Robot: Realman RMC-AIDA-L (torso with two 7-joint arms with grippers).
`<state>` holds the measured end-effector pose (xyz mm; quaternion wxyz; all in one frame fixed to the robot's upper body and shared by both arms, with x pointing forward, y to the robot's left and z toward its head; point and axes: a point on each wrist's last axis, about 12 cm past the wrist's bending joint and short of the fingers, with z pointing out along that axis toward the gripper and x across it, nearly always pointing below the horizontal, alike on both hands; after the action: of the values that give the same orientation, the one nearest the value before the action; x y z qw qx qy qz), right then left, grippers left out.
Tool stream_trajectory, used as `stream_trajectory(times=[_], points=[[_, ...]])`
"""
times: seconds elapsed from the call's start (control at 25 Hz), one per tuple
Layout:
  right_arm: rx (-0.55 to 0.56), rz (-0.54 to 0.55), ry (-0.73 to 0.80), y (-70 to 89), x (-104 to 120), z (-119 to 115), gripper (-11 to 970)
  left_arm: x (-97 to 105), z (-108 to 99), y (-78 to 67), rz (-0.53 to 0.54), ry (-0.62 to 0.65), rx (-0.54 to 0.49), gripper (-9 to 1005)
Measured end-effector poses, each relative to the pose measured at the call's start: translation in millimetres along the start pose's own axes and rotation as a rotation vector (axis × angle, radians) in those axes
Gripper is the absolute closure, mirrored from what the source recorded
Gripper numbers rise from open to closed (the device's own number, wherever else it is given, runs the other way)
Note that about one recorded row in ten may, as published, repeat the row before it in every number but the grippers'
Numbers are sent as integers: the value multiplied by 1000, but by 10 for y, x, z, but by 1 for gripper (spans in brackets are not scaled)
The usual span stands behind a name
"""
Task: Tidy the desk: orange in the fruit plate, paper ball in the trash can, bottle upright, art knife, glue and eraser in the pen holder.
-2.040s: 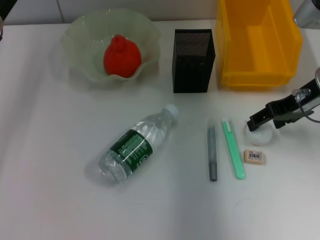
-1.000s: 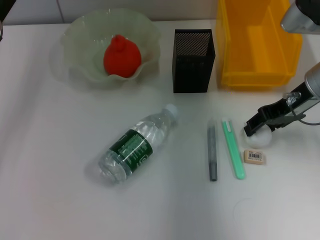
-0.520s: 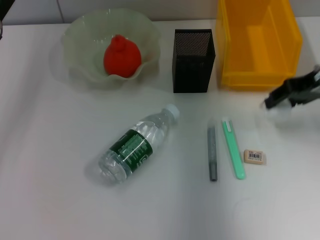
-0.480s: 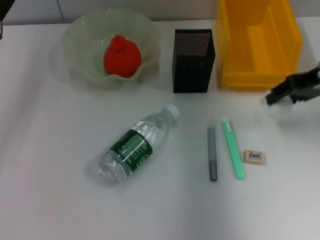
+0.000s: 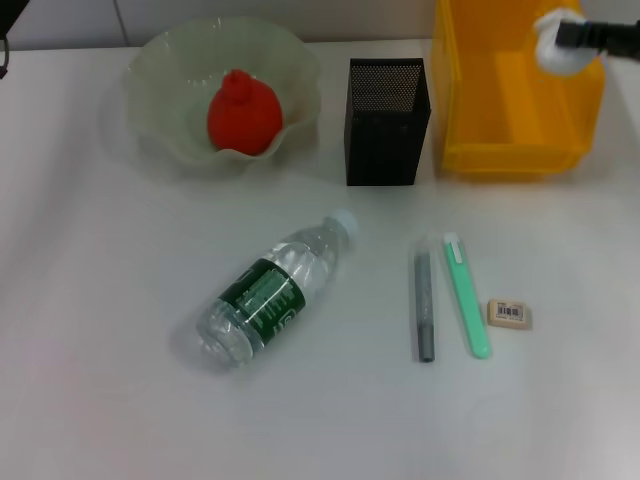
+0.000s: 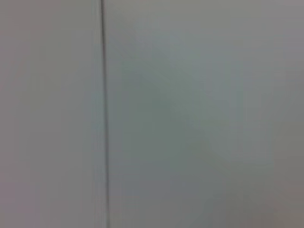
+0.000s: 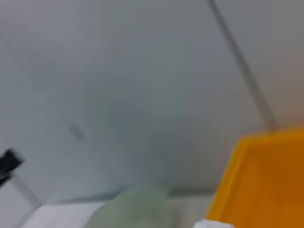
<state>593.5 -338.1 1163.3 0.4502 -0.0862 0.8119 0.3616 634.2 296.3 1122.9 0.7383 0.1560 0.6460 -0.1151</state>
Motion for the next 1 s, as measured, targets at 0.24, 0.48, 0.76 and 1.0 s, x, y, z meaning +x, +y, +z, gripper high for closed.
stream_trajectory(times=[0.24,0.48,0.76,1.0], points=[[85,-168,-102,-183,245,199,445,-89,9,-1,-39,-7,52,212],[152,-242,-107,-250,265,357,440,-226,55,-91,-60,-3,161,212],[219,-267,-107,-305,287,464,434,-339,73,-194,-71,34,262,212],[200,-334,-114,-231,209,586,429,-427,113,-285,-53,140,361,211]])
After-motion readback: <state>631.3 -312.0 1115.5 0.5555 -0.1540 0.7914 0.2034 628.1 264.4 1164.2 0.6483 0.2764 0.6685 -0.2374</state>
